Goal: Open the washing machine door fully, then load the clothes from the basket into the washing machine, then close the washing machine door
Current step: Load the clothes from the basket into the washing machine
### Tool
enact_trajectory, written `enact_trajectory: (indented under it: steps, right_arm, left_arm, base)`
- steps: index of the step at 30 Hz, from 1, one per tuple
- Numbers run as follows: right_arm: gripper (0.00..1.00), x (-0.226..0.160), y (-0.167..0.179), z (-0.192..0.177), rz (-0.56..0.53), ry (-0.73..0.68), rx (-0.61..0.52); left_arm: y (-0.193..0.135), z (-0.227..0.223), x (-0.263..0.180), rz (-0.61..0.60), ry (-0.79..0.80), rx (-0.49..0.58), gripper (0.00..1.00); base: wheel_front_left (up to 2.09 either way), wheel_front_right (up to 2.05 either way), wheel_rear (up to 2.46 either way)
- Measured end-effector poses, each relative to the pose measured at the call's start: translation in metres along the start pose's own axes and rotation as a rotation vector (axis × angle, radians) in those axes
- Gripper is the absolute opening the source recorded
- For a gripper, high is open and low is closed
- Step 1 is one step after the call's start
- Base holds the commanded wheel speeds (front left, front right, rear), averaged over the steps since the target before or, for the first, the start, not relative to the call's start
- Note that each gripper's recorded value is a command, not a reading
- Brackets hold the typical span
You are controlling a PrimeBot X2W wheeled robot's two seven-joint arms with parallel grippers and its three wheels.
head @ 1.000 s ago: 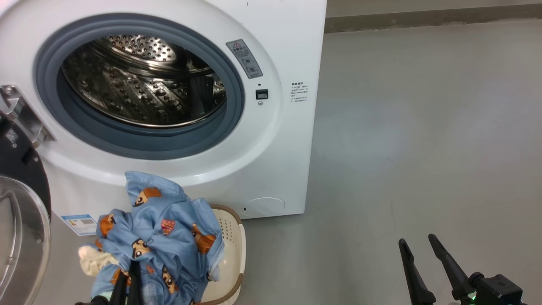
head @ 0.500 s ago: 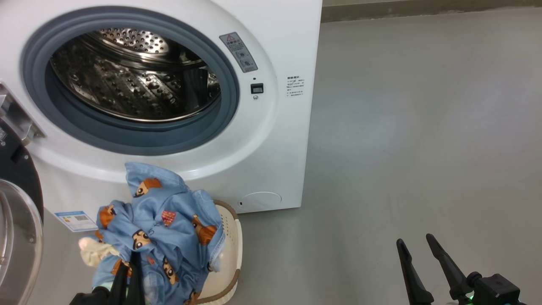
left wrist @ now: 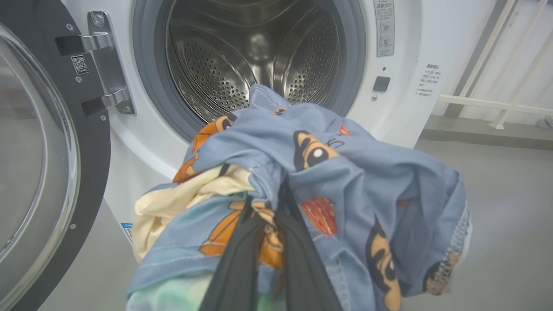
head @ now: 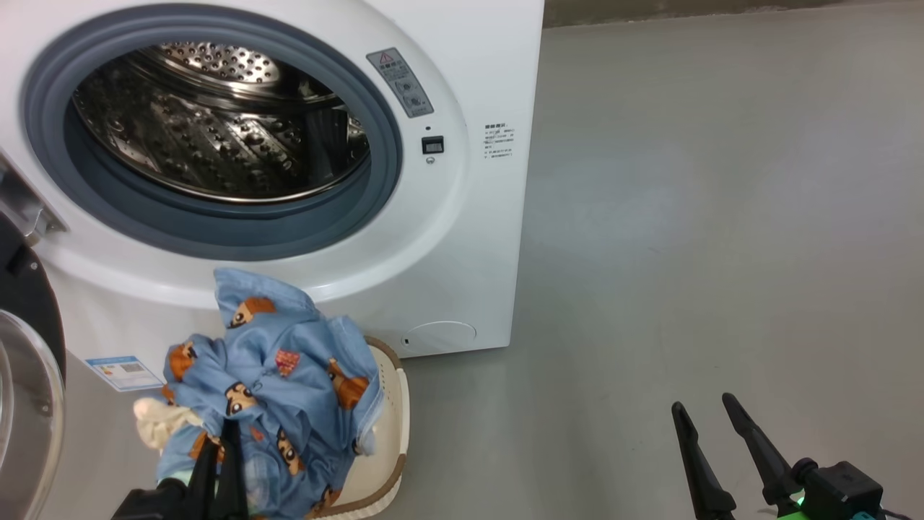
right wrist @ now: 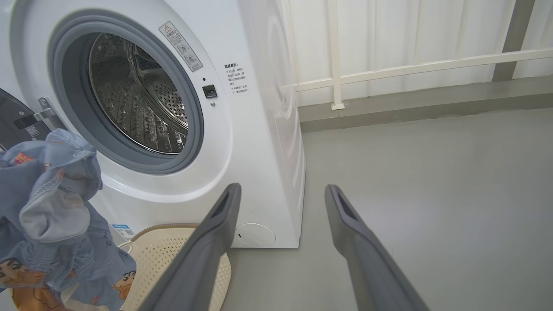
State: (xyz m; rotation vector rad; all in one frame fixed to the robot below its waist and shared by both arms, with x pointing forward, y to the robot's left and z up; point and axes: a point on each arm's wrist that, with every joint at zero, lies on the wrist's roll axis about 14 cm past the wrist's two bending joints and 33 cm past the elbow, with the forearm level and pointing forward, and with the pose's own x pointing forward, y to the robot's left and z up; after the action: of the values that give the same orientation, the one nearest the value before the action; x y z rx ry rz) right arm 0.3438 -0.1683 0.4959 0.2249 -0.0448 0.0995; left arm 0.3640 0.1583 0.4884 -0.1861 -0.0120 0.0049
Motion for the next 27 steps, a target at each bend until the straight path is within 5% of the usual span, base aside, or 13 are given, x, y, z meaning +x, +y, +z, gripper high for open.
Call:
enact_trajectory:
  steps: [13,27]
  right_arm:
    - [1.00,0.006,0.001,-0.005,0.005,0.016,0.002]
    - [1.00,0.031,-0.007,-0.017,-0.014,0.042,0.017]
  left_arm:
    - [-0.007,0.002,0.016,-0.018,-0.010,-0.003,0.00]
    - [-0.012,0.011,0.095,-0.051,-0.056,0.033,0.00]
  base:
    - [0.00,0.00,0.00]
    - [0.00,0.00,0.00]
